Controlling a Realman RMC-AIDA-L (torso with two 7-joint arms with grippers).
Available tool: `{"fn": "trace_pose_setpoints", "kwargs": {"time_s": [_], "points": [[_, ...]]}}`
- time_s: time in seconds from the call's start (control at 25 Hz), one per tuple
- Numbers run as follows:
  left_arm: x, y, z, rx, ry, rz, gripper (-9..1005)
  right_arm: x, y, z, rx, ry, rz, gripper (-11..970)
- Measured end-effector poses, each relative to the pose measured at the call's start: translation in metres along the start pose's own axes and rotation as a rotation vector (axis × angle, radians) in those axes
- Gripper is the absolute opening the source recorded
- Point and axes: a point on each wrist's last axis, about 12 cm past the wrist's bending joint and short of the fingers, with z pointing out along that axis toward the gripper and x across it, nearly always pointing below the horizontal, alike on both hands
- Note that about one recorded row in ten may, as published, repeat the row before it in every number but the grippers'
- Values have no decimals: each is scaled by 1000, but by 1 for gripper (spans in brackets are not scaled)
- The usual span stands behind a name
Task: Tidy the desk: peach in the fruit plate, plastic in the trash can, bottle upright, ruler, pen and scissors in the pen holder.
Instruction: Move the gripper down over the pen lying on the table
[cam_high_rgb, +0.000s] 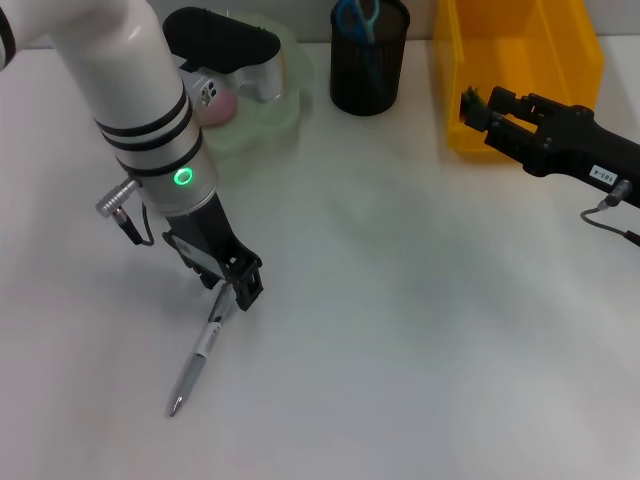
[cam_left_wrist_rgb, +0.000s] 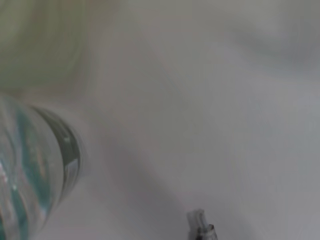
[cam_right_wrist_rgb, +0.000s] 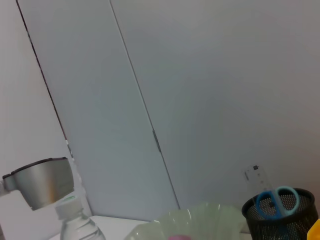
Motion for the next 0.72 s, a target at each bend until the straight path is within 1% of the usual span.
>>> {"fn": "trace_pose_setpoints", "kwargs": {"time_s": [0.16,0.32,0.72], "points": [[2,1,3,-1,8,-6,469,0,0,1,-1,2,-1,468],[2,3,5,-5,14,-10,624,0,0,1,0,0,-1,468],[3,4,7,-4,16,-16,620,-1,0,1,1,-1,-2,467]]}}
